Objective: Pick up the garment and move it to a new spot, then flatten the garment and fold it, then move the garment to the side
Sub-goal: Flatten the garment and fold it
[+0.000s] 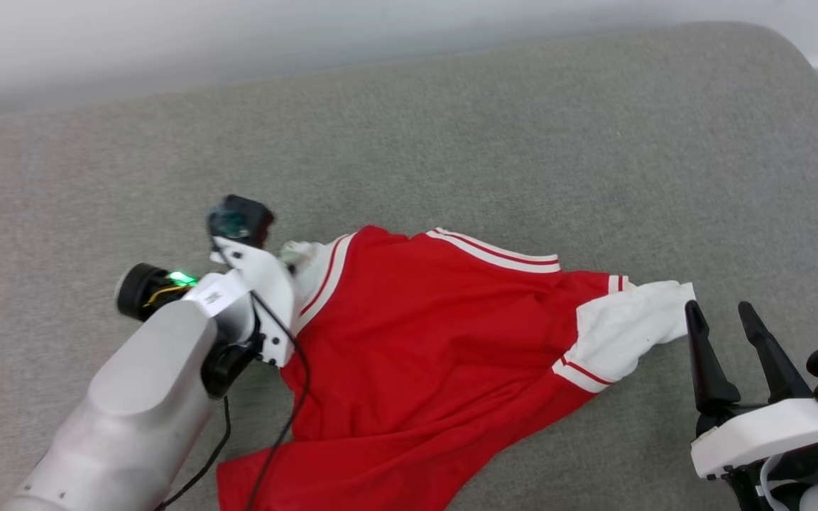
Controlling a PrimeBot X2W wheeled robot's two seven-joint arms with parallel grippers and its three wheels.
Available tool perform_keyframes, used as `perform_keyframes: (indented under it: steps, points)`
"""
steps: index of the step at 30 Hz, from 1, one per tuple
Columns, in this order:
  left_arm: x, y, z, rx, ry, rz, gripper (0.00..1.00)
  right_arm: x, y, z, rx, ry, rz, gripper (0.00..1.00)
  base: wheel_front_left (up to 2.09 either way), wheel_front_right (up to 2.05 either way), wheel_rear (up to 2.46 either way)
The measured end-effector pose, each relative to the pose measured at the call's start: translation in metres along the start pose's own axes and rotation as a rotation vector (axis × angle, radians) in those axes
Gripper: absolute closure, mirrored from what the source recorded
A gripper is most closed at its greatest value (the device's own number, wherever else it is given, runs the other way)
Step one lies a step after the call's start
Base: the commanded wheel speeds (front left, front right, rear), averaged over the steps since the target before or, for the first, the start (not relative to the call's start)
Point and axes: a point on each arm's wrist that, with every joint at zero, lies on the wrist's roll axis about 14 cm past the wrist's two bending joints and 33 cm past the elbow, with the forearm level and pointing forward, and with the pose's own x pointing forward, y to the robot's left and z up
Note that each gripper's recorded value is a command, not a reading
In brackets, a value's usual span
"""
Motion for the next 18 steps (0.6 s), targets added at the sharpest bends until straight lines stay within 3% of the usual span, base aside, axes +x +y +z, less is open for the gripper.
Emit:
perform_keyframes:
  steps: [1,10,18]
  points:
    - [-0.012,0.015,0.008,-0.029,-0.08,0.056,1.0,-0.001,-0.002,-0.001,0.014,0.007,-0.004,0.0,0.0,0.0,0.0]
    - [-0.068,0.049,0.018,-0.14,-0.321,0.223,1.0,0.002,-0.014,-0.016,0.07,0.095,-0.032,0.0,0.0,0.0,0.0]
    - [-0.108,0.055,0.012,-0.187,-0.402,0.287,1.0,0.022,-0.039,-0.048,0.077,0.36,-0.049,0.0,0.0,0.0,0.0]
